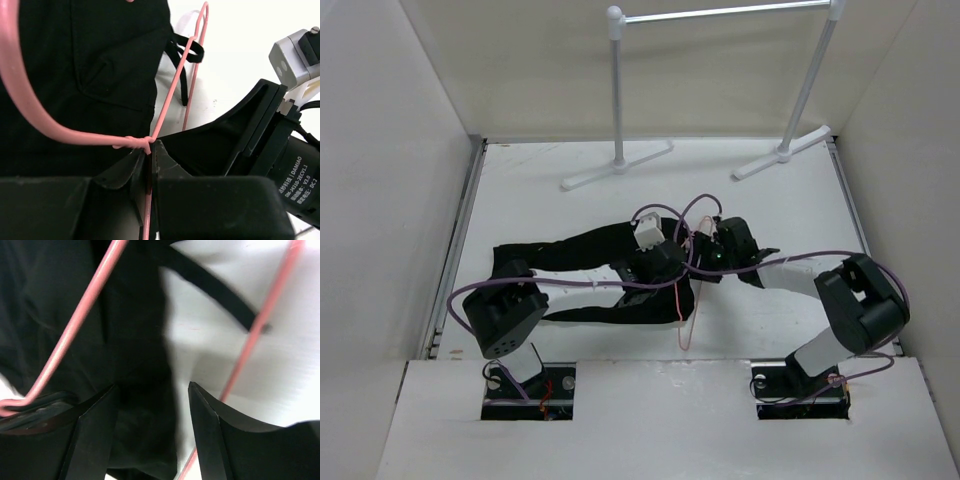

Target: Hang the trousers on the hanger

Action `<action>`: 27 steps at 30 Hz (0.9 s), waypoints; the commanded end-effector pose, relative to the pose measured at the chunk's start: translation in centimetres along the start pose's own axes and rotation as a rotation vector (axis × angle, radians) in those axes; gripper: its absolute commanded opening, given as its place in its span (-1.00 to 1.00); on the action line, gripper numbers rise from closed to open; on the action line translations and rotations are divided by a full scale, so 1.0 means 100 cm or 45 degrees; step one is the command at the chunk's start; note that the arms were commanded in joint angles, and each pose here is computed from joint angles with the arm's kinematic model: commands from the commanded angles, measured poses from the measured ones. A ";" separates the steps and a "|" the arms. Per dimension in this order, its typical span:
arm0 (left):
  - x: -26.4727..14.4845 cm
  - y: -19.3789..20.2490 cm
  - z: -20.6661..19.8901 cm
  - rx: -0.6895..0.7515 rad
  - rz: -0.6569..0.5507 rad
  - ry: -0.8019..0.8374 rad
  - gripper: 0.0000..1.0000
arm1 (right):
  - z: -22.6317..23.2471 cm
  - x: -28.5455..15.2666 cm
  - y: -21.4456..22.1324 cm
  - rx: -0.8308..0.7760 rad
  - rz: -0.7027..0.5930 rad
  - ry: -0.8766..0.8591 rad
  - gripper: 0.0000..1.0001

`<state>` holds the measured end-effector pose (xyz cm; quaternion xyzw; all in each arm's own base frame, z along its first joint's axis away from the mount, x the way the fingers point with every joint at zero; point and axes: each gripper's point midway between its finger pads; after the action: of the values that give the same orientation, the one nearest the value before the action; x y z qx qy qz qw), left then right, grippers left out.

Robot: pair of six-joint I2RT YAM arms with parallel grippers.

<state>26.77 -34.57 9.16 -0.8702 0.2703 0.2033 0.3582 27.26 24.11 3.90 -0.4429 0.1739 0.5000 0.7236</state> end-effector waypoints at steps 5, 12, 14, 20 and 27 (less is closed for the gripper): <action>-0.003 -0.020 -0.004 -0.035 -0.129 0.026 -1.00 | 0.020 0.009 0.003 0.088 -0.020 -0.190 -0.52; -0.010 -0.057 0.037 -0.019 -0.283 -0.085 -1.00 | 0.027 -0.020 -0.023 0.161 -0.157 -0.237 -0.86; -0.011 -0.066 0.050 -0.018 -0.308 -0.115 -1.00 | 0.033 -0.029 -0.026 0.188 -0.176 -0.265 -0.86; -0.018 -0.087 0.080 0.031 -0.378 -0.201 -1.00 | 0.032 -0.050 -0.039 0.251 -0.241 -0.280 -0.89; -0.042 -0.108 0.108 0.151 -0.423 -0.298 -1.00 | 0.001 -0.056 -0.046 0.311 -0.263 -0.217 -0.91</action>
<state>28.69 -21.83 8.96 -0.8672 0.1234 0.2215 0.4286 28.58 21.27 9.50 -0.3257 0.1317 0.4419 0.8254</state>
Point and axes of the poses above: each gripper's point midway between its finger pads, its own x axis out along the fingers, its own z axis along the line the jaws close on, y = z × x, and after that the axes turned 13 degrees about -x, right-handed
